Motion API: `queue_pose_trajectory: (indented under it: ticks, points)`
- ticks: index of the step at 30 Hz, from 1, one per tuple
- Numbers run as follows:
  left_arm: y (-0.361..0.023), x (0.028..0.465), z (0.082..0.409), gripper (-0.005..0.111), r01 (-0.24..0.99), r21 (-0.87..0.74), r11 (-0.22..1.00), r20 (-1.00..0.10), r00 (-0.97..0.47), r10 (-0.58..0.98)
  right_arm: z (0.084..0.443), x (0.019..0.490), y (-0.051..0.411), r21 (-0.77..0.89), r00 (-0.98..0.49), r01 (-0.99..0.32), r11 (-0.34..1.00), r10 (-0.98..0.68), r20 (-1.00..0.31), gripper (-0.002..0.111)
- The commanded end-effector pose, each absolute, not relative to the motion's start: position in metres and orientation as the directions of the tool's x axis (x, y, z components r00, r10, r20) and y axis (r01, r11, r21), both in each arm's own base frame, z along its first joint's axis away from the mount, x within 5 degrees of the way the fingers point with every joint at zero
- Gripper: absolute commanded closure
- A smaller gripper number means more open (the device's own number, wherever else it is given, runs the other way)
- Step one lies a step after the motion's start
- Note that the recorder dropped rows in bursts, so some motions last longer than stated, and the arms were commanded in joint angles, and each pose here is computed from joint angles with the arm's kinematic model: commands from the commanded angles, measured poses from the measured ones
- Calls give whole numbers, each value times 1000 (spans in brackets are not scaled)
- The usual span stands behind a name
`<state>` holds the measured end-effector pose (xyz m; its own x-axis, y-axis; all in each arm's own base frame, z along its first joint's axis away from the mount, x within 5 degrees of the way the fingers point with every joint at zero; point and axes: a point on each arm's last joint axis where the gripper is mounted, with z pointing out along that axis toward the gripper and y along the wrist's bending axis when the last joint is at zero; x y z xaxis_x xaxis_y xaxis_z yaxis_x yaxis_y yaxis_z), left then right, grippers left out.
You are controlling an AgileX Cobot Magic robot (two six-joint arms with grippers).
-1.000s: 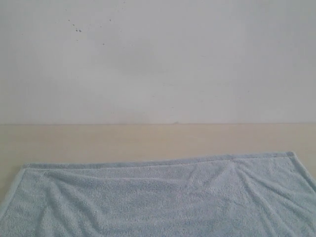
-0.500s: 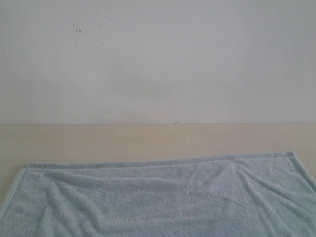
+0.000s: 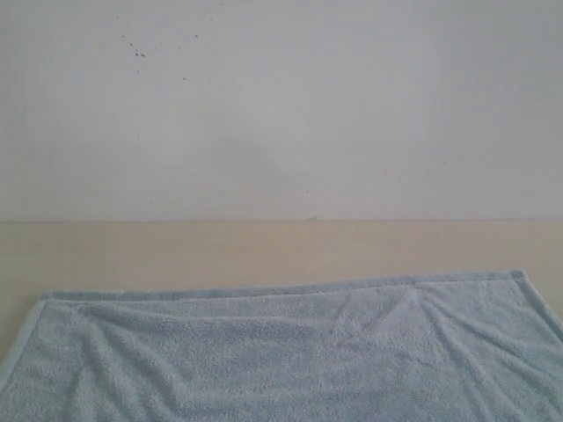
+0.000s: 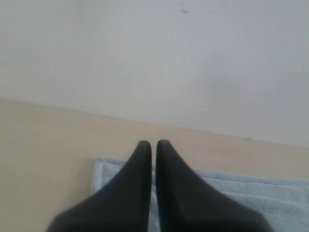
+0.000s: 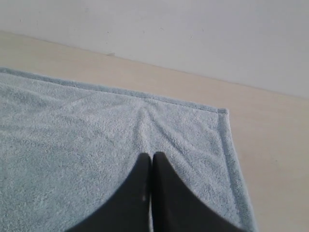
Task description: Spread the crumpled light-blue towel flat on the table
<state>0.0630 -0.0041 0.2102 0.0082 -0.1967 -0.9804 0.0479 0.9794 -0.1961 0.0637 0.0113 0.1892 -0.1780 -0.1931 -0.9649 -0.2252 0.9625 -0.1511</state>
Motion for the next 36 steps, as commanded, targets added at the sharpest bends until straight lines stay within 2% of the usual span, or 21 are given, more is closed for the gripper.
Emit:
queue_pose_trajectory:
  ticks: [1,4,8,11,15,19,24,28,31,36]
  points:
    - [-14,59,213,103,164,-115,980,-991,50,-125,189,64,12,-147,-179,-233,961,-191,-965,109]
    - [-16,58,213,103,189,-143,972,-987,46,-154,189,64,13,-42,-203,-220,974,-88,-975,109]
    - [-31,54,216,103,360,-295,885,-951,-16,-310,189,64,13,-35,-204,-219,975,-81,-976,109]
    - [-39,49,217,103,466,-286,837,-952,-38,-304,189,64,13,-35,-204,-219,975,-81,-976,109]
    - [-45,46,218,103,527,-279,803,-953,-49,-299,189,64,13,-35,-204,-219,975,-81,-976,109]
    - [-45,46,218,103,529,-279,802,-953,-49,-299,189,64,13,-35,-204,-219,975,-81,-976,109]
    - [-34,47,218,103,444,-233,865,-963,18,-268,189,64,13,-35,-206,-219,975,-81,-975,109]
    - [-35,47,218,103,455,-85,887,-987,83,-137,189,64,13,-35,-206,-219,975,-81,-975,109]
    - [-32,48,217,103,418,-42,907,-991,100,-92,189,64,13,-35,-206,-219,975,-81,-975,109]
    - [-33,47,222,103,388,205,899,-969,210,130,189,64,13,-35,-208,-218,975,-82,-975,109]
